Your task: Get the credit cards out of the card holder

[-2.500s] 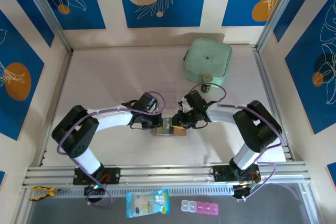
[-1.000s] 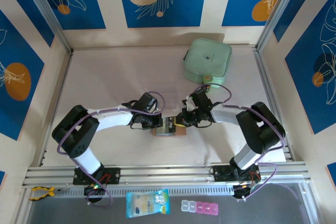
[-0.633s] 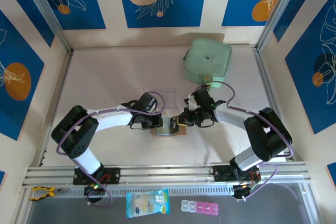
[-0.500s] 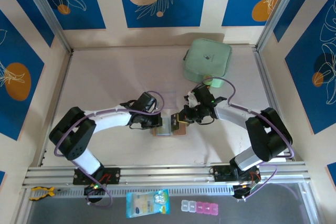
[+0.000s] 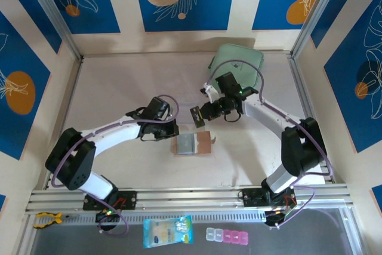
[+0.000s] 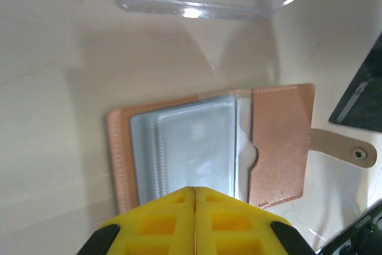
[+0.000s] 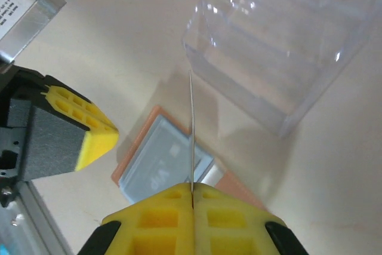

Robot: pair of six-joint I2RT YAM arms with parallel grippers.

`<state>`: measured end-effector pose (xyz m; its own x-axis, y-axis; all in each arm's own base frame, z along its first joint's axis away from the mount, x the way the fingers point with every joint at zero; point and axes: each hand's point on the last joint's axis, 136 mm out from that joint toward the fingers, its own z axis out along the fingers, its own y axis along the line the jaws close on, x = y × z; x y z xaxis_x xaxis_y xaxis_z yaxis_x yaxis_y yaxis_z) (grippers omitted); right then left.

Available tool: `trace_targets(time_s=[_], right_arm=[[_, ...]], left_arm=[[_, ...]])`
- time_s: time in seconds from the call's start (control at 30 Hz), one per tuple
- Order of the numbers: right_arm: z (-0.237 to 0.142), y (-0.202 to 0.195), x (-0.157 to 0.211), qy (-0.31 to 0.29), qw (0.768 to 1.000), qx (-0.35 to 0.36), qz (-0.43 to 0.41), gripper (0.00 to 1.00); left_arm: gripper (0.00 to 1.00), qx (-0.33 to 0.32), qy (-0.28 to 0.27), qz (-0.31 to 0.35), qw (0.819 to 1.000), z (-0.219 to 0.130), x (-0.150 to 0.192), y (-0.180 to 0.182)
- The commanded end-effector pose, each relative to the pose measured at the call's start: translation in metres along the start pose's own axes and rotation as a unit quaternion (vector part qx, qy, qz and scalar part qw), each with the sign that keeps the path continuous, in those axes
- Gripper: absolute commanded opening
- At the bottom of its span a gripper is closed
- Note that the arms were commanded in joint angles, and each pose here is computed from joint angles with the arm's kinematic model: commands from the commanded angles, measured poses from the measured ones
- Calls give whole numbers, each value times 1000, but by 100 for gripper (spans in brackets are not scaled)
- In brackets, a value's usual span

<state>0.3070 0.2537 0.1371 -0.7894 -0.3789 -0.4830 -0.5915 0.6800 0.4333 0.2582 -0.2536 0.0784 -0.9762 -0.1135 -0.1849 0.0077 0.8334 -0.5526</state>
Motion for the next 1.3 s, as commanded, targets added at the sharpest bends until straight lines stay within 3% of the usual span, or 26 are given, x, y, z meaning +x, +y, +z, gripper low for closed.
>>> trace_targets(time_s=[0.0, 0.27, 0.67, 1.27], right_arm=[[3, -2, -6, 37, 993, -8, -109, 0], [18, -6, -29, 107, 949, -1, -297, 0], [38, -14, -37, 187, 905, -3, -381, 0], [56, -13, -39, 219, 878, -10, -426, 0]], left_arm=[[9, -8, -4, 0, 1000, -15, -3, 9], [9, -14, -19, -19, 1000, -32, -8, 30], [9, -9, -20, -39, 999, -36, -5, 43], [9, -15, -28, -45, 998, -44, -4, 52]])
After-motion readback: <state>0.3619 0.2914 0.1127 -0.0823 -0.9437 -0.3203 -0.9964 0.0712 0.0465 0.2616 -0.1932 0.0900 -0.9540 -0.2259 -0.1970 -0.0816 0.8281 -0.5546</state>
